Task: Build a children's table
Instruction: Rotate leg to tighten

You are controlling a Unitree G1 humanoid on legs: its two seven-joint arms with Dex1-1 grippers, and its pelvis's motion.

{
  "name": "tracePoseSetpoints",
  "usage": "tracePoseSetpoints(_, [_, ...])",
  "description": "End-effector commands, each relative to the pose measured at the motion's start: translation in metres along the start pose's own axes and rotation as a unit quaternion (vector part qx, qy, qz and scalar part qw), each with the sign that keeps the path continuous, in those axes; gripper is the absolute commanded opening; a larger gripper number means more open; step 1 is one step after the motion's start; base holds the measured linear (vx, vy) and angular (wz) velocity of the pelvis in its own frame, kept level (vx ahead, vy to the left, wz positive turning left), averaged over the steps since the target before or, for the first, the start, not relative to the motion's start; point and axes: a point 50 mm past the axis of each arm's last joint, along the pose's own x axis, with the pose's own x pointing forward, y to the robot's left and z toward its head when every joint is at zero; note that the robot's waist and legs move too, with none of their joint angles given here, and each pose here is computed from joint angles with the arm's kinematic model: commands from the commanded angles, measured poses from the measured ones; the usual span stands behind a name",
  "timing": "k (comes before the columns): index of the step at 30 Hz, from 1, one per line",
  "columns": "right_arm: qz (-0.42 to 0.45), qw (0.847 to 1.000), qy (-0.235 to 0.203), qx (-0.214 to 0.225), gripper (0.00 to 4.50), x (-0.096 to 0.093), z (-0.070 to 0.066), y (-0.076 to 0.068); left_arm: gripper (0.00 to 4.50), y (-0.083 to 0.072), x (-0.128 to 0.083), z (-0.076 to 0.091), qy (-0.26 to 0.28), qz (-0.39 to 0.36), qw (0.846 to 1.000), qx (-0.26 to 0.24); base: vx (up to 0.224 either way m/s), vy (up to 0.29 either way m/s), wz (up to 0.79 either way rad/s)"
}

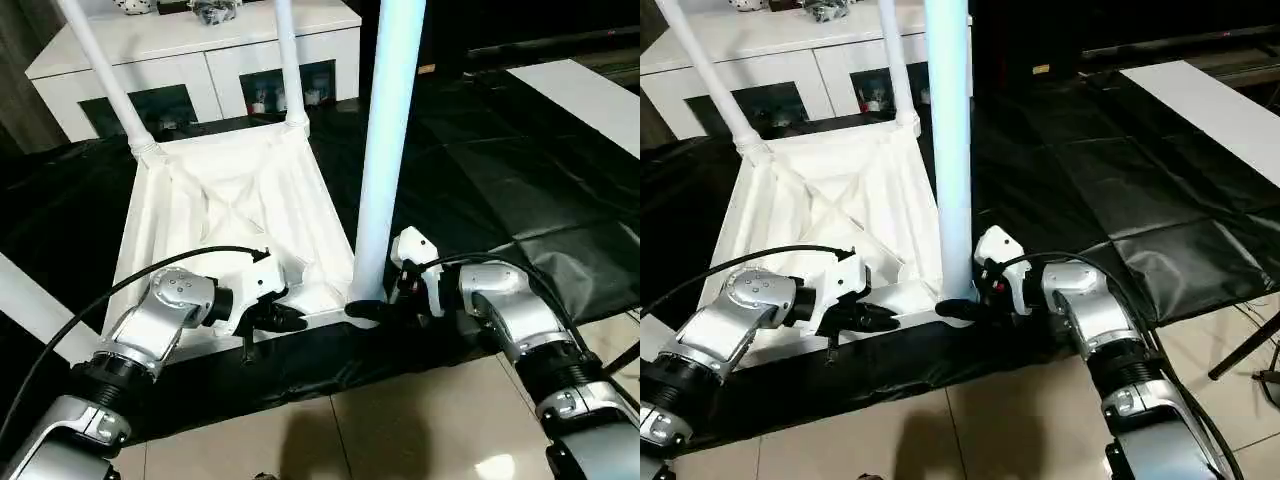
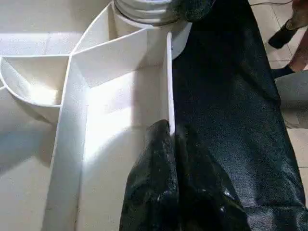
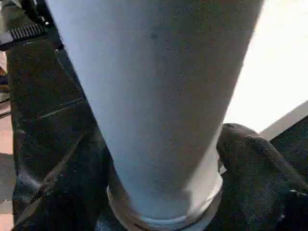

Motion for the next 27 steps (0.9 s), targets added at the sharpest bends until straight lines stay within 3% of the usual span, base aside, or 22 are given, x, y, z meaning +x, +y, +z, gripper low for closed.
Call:
tracePoseSetpoints(1, [0.002, 1.000, 0.013, -0.012, 3.13, -0.001, 0.005, -0.004, 0.00, -0.008, 0.004, -0.006, 0.012, -0.030, 0.999, -0.002, 0.000, 0.000, 0.00])
tracePoseSetpoints(10, [0.016, 1.000, 0.019, -0.005, 2.68, 0.000, 0.003, -0.003, 0.00, -0.010, 0.004, -0.007, 0.014, -0.028, 0.999, -0.005, 0.000, 0.000, 0.00])
tracePoseSetpoints(15, [-0.125, 0.991, 0.003, 0.040, 2.66, 0.013, 0.000, -0.017, 0.00, 0.003, 0.012, -0.007, 0.012, 0.049, 0.998, -0.029, 0.000, 0.000, 0.00])
tracePoseSetpoints(19, [-0.233, 0.965, -0.025, 0.120, 2.66, 0.033, 0.000, -0.021, 0.00, 0.018, 0.025, 0.005, -0.001, 0.140, 0.988, -0.065, 0.000, 0.000, 0.00])
tracePoseSetpoints(21, [-0.264, 0.954, -0.028, 0.139, 2.66, 0.041, 0.001, -0.020, 0.00, 0.023, 0.030, 0.010, -0.005, 0.166, 0.983, -0.077, 0.000, 0.000, 0.00])
tracePoseSetpoints(27, [-0.383, 0.902, -0.032, 0.198, 2.65, 0.067, 0.003, -0.017, 0.00, 0.036, 0.048, 0.027, -0.014, 0.250, 0.961, -0.113, 0.000, 0.000, 0.00])
